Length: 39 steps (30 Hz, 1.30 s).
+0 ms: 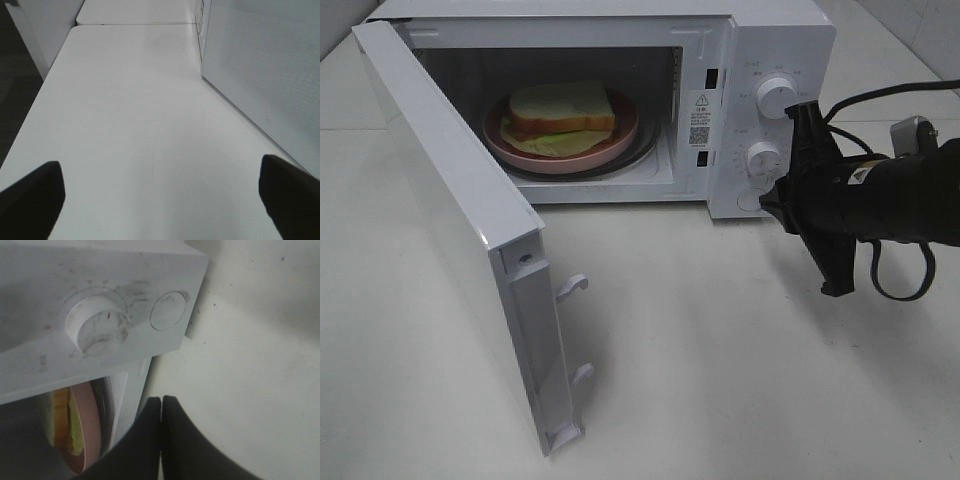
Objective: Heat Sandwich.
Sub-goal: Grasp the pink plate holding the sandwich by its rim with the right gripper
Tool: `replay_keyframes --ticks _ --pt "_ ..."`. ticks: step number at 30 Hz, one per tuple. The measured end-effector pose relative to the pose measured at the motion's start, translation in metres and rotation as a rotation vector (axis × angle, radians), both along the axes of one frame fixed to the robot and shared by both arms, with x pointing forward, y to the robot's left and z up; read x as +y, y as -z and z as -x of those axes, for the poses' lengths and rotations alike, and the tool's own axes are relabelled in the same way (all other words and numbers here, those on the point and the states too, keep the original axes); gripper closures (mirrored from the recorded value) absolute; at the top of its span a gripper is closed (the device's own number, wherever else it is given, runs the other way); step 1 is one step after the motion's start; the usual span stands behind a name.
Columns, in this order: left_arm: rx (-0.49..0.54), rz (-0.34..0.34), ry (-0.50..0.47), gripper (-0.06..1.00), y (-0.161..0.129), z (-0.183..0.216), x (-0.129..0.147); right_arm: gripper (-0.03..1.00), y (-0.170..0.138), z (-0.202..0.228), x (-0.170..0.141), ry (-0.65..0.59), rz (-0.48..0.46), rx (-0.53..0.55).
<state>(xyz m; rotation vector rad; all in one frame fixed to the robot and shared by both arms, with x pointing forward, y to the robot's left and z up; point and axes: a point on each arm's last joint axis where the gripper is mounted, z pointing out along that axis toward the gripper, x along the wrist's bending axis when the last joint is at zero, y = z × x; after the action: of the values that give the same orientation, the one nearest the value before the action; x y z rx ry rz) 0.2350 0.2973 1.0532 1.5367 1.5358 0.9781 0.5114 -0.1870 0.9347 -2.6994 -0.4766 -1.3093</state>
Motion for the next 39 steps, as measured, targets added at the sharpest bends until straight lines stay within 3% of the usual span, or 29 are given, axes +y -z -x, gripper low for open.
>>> replay_keyframes --ticks 5,9,17,23,27,28,39 --pt "0.000 0.000 0.000 -0.05 0.000 0.000 0.000 0.93 -0.013 0.010 0.000 -0.082 0.047 0.026" --pt "0.000 0.000 0.000 -0.05 0.000 0.000 0.000 0.92 -0.022 0.024 -0.001 -0.208 0.121 0.088" --pt "0.000 0.000 0.000 -0.05 0.000 0.000 0.000 0.91 -0.036 0.039 -0.001 -0.414 0.253 0.108" --pt "0.000 0.000 0.000 -0.05 0.000 0.000 0.000 0.90 -0.048 0.041 0.006 -0.680 0.388 0.168" --pt "0.000 0.000 0.000 -0.05 0.000 0.000 0.000 0.90 -0.054 0.042 0.007 -0.785 0.439 0.177" --pt "0.000 0.000 0.000 -0.05 0.000 0.000 0.000 0.90 -0.058 0.043 0.008 -0.864 0.483 0.185" --pt "0.000 0.000 0.000 -0.05 0.000 0.000 0.000 0.88 -0.075 0.047 0.001 -1.222 0.738 0.214"
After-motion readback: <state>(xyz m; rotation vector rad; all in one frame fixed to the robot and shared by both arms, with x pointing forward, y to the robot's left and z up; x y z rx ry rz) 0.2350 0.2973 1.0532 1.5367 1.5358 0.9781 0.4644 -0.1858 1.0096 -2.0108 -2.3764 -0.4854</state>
